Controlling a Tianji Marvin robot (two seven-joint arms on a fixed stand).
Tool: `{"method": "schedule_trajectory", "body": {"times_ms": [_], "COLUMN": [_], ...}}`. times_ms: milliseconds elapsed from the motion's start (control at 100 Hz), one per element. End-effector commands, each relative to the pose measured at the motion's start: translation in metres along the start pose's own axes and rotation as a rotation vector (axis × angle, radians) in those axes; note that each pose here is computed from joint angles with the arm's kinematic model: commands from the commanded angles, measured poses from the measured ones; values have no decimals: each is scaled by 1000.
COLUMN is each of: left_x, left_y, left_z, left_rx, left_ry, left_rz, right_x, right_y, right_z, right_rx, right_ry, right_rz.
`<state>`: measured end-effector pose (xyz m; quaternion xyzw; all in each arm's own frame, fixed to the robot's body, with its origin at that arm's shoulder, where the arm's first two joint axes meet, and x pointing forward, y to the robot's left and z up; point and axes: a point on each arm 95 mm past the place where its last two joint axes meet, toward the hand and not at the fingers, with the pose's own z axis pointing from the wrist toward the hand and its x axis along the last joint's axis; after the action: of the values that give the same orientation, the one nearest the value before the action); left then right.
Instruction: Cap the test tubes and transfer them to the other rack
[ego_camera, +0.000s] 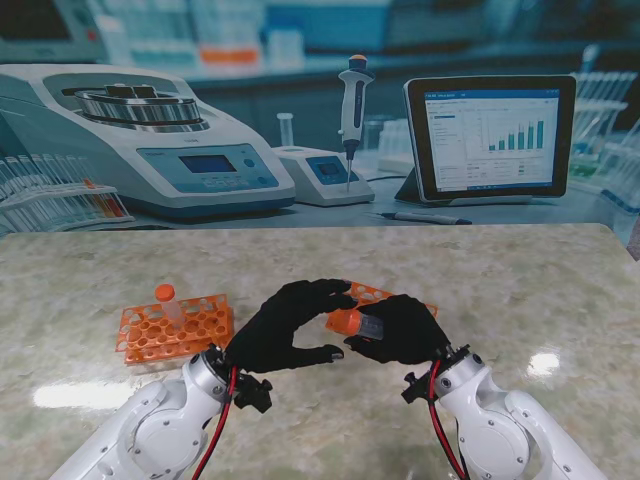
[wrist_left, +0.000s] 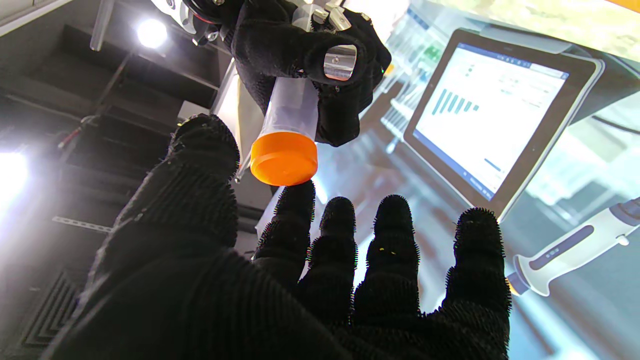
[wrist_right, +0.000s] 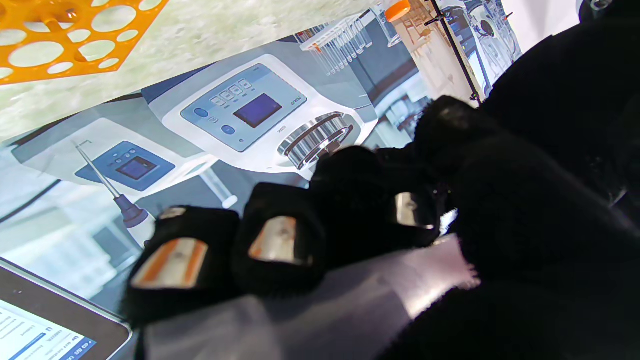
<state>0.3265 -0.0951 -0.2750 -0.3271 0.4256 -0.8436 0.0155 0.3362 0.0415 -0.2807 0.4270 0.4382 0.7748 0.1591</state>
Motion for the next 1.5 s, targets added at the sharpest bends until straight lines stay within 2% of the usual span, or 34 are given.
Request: {"method": "schedule_trajectory", "body": {"times_ms": [0,1490], "left_x": [0,0], "left_y": [1,7], "left_z": [1,15], "left_rx": [-3,3], "left_ry": [-3,10], "left_rz": [-1,38], "right_x": [3,5], "right_y": [-2,0], "right_z": [-1,-2], "right_rx": [0,-5], "right_ry": [4,6], "right_rz": [8,7]}}
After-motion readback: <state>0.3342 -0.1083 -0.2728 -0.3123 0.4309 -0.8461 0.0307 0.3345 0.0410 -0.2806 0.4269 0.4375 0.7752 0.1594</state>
